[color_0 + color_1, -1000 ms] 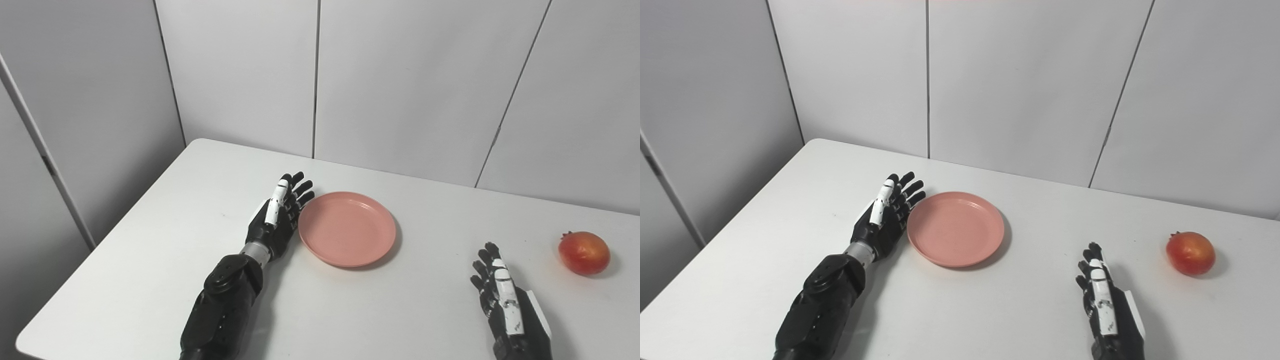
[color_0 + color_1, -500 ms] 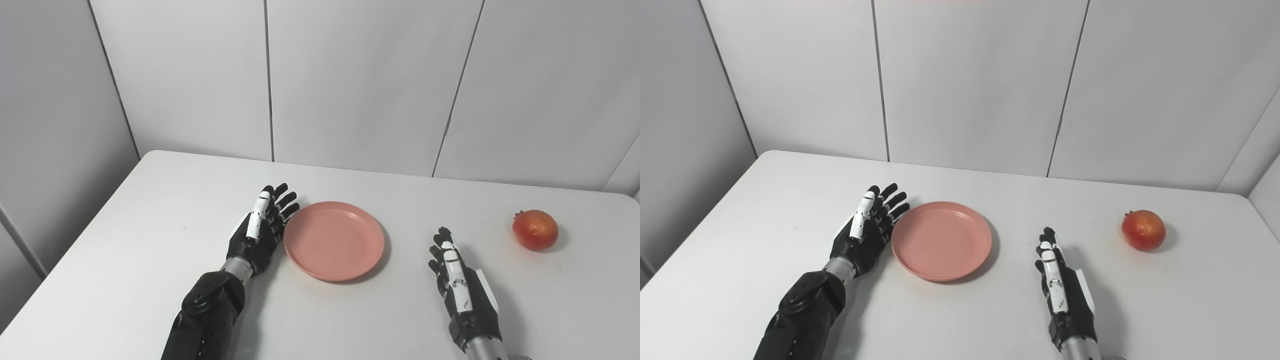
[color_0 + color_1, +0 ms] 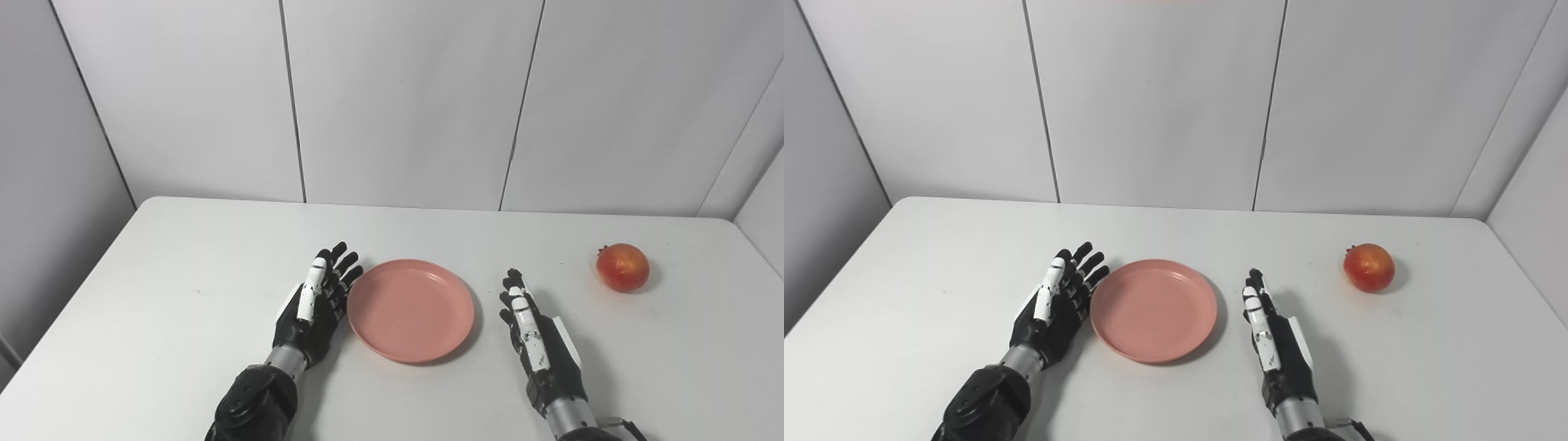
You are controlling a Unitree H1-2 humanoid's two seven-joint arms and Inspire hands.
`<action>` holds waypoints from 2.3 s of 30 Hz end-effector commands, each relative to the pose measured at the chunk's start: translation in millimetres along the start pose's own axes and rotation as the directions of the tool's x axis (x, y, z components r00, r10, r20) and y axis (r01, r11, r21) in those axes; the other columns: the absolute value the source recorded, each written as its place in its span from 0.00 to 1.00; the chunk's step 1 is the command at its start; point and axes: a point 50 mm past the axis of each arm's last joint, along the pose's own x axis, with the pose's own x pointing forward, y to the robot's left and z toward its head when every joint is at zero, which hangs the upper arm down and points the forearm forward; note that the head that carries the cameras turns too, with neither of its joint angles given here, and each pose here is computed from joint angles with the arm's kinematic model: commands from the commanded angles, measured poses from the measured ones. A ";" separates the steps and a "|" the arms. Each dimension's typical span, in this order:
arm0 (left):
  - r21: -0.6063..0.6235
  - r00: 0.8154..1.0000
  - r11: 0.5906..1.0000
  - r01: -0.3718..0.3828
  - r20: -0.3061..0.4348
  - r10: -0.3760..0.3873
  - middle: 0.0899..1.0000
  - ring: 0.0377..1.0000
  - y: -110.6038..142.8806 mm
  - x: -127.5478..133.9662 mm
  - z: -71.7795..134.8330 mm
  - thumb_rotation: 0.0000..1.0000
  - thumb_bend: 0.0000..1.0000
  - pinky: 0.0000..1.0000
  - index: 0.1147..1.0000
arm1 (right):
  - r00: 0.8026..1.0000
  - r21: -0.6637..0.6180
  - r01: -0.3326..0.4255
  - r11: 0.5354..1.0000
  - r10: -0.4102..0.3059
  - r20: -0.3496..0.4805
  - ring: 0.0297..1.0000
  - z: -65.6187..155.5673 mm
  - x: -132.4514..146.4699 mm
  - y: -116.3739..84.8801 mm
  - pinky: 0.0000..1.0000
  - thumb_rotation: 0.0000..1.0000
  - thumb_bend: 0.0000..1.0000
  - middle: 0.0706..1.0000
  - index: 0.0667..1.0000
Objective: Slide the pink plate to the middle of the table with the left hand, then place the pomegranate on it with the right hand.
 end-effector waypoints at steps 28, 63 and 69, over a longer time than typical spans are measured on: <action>0.059 1.000 0.998 0.003 0.015 -0.004 0.97 0.96 2.6 -11.0 2.6 1.00 0.39 0.98 0.97 | 0.984 -0.027 0.039 0.999 -0.034 0.177 1.00 43.3 11.8 1.9 1.00 1.00 0.24 1.00 1.00; 0.021 0.998 0.999 -0.039 0.058 0.038 0.97 0.97 18.6 -11.7 -11.9 1.00 0.39 1.00 0.96 | 0.890 -0.400 0.345 0.849 -0.161 0.427 0.94 106.5 19.7 -81.6 0.92 1.00 0.50 0.95 0.95; 0.022 0.997 0.999 -0.039 0.063 0.037 0.97 0.97 20.9 -11.5 -13.4 1.00 0.38 1.00 0.96 | 0.867 -0.552 0.444 0.706 -0.184 0.462 0.93 117.8 24.2 -104.0 0.88 0.99 0.59 0.94 0.95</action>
